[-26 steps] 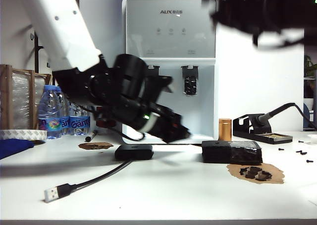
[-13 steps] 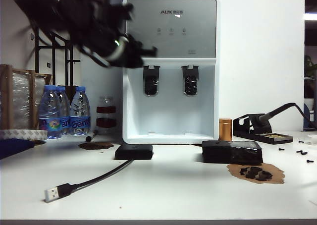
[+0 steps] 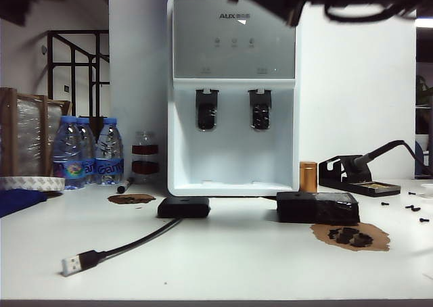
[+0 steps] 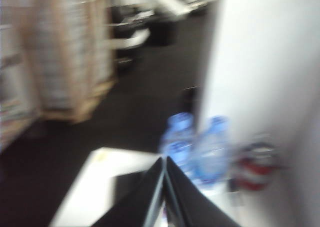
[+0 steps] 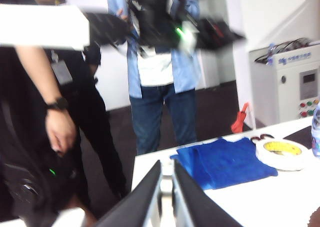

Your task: Take the USB flash drive out of the black sponge and insert it into the slot on top of the black USB adpator box.

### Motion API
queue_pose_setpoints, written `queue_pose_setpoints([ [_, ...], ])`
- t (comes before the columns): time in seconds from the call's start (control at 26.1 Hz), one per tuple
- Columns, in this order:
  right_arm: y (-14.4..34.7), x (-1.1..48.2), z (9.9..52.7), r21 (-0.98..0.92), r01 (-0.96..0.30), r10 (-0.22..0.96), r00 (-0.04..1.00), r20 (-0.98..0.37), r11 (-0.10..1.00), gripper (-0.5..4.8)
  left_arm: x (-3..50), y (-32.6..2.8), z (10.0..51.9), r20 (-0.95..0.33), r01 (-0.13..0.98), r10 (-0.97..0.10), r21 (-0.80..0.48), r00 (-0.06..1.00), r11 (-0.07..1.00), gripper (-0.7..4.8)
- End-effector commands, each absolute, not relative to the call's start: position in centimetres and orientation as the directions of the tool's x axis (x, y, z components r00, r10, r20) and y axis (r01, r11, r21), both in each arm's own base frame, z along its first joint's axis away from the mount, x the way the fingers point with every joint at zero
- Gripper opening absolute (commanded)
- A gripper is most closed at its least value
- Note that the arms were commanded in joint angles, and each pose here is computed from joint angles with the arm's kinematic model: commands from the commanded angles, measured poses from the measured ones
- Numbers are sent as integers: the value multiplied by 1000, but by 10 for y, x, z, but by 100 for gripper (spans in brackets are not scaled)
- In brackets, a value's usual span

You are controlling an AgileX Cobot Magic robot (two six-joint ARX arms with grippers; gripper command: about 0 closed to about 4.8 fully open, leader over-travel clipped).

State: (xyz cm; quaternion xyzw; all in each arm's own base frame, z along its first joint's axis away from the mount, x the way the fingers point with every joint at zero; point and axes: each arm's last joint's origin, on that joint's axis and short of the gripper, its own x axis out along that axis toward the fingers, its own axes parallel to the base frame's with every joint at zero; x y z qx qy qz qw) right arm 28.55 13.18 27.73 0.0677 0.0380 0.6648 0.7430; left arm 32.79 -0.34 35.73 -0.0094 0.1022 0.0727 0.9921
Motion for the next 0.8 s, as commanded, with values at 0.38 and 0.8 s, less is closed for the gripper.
queue_pose_setpoints([
  [0.38,192,369,217,61,-994,996,-91,-17,-90,-5,315,-26,310,-348,621,-581,3,735,784,-4],
  [0.8,201,399,149,-117,-991,972,89,-216,65,-4,282,-31,315,-416,750,-674,28,610,661,-4],
])
